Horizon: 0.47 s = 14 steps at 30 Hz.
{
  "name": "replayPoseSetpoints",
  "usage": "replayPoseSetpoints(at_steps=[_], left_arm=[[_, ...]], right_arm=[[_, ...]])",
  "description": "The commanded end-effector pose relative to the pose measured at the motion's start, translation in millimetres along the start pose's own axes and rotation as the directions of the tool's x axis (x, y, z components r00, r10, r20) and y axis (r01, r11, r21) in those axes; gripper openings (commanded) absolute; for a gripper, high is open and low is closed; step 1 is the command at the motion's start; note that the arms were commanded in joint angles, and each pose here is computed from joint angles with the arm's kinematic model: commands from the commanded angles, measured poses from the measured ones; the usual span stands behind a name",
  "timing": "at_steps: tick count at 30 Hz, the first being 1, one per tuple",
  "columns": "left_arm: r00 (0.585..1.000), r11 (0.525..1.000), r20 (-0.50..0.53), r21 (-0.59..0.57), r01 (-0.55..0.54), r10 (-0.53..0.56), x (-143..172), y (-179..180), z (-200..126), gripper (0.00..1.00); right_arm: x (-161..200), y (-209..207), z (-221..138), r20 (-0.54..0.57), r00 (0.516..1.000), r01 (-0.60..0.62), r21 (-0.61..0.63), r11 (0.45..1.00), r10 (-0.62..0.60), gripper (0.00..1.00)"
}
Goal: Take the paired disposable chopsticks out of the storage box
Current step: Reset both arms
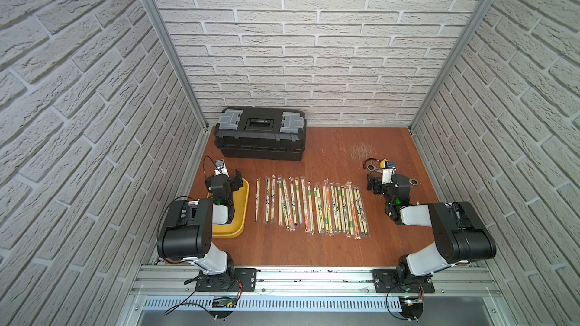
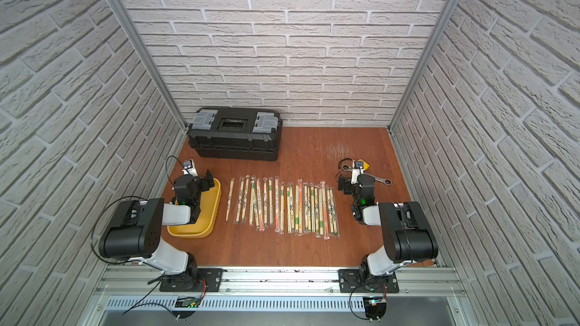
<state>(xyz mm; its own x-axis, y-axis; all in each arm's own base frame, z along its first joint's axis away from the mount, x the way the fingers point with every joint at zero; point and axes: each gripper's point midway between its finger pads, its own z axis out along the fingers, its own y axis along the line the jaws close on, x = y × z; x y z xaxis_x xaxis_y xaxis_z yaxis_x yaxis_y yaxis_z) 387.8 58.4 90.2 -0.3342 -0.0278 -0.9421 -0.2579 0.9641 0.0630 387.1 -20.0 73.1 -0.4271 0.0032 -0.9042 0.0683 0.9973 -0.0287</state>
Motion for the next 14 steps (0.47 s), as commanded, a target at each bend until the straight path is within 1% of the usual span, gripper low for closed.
replayPoseSetpoints(at_steps=[1, 6, 8, 14], left_arm=[[1.0, 1.0, -0.002, 0.016, -0.015, 0.015, -0.7, -2.9, 2.1, 0.98], [1.0, 1.0, -0.003, 0.018, -0.018, 0.018, -0.3, -3.6, 2.2, 0.98], [1.0, 1.0, -0.002, 0.017, -0.016, 0.016, -0.6, -3.0, 2.3, 0.98], [1.0, 1.0, -0.003, 0.017, -0.016, 0.016, -0.2, -3.1, 2.3, 0.98]], right_arm=[[-23.1, 5.7, -2.3, 0.075, 0.997, 0.022, -0.022, 1.0, -0.02, 0.99], [-21.3, 9.5, 0.5, 0.063, 0.997, 0.037, -0.039, 0.999, -0.035, 0.99], [-20.3, 9.1, 4.8, 0.043, 0.999, 0.032, -0.04, 0.999, -0.03, 0.99], [-22.3, 8.7, -0.8, 0.063, 0.998, 0.032, -0.04, 0.999, -0.029, 0.99]])
